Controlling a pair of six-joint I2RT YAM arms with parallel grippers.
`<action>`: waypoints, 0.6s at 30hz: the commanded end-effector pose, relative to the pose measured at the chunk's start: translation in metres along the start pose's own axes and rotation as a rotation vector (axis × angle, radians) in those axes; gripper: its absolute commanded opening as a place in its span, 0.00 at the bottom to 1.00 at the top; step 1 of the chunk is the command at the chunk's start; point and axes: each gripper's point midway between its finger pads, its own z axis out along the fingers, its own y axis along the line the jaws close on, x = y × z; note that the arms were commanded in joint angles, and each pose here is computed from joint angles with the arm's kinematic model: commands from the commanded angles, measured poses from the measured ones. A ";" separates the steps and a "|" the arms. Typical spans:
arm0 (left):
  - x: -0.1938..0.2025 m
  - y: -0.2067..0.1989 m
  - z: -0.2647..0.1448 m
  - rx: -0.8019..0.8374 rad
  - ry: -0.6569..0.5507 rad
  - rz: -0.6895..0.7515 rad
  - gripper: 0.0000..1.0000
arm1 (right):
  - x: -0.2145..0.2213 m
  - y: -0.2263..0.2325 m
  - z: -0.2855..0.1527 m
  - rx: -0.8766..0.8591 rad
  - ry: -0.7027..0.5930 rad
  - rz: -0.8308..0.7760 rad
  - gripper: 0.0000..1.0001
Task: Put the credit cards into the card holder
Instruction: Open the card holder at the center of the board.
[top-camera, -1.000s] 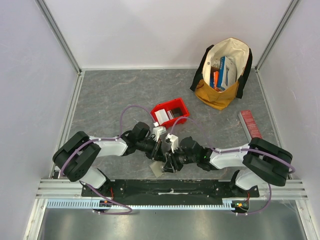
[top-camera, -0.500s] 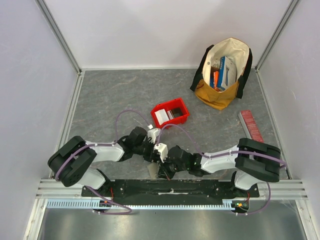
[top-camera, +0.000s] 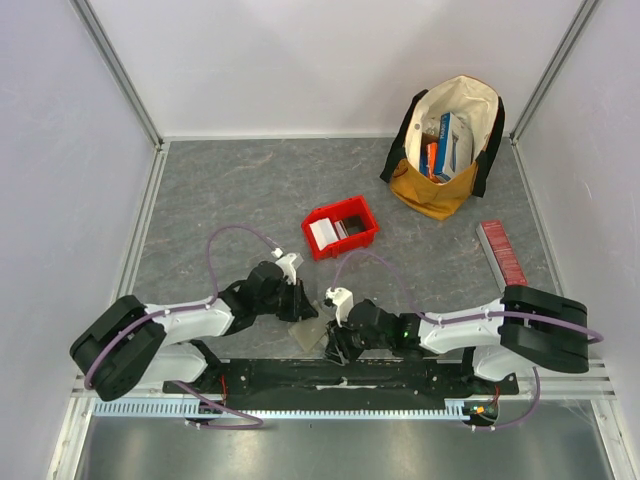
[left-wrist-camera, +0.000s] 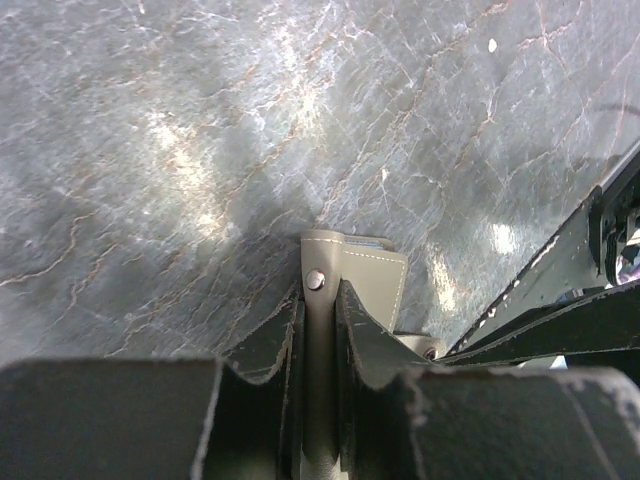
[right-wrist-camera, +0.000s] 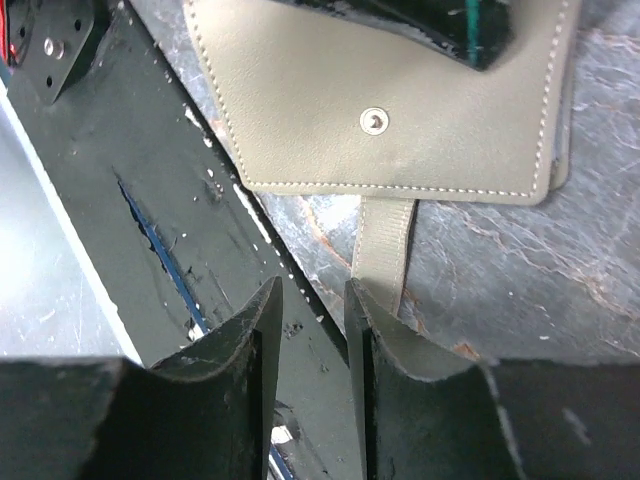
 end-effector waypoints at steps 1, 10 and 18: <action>-0.021 0.038 -0.001 -0.173 -0.145 -0.042 0.02 | 0.058 -0.048 -0.015 0.238 0.172 0.091 0.40; -0.005 0.046 -0.007 -0.184 -0.176 -0.193 0.06 | 0.056 -0.101 -0.025 0.527 0.198 0.162 0.37; -0.008 0.055 -0.020 -0.254 -0.200 -0.192 0.46 | 0.032 -0.119 -0.033 0.601 0.072 0.249 0.38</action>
